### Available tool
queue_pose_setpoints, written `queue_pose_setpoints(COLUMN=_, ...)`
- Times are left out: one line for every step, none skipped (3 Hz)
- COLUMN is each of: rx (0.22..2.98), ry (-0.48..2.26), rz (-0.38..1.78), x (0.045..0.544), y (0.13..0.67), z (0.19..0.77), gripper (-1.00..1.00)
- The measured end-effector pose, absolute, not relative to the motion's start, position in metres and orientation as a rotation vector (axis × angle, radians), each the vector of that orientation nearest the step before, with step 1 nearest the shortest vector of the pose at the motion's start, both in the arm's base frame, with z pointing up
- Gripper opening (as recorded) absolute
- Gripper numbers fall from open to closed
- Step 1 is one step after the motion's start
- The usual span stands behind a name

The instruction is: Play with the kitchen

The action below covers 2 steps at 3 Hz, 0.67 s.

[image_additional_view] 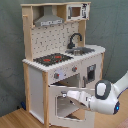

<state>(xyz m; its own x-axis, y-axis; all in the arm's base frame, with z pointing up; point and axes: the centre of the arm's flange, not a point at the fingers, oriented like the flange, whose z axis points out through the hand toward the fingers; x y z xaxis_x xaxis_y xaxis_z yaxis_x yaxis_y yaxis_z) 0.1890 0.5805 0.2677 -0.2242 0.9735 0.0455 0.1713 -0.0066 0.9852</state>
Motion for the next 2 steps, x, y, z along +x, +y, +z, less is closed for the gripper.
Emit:
queue_pose_setpoints(rx=1.313, ry=1.473, rz=1.357, x=0.1804, y=0.5744, z=0.2564, gripper=1.00)
queue_pose_setpoints(rx=1.401, ry=1.438, rz=1.407, x=0.1745, y=0.5702, z=0.2469, gripper=1.00)
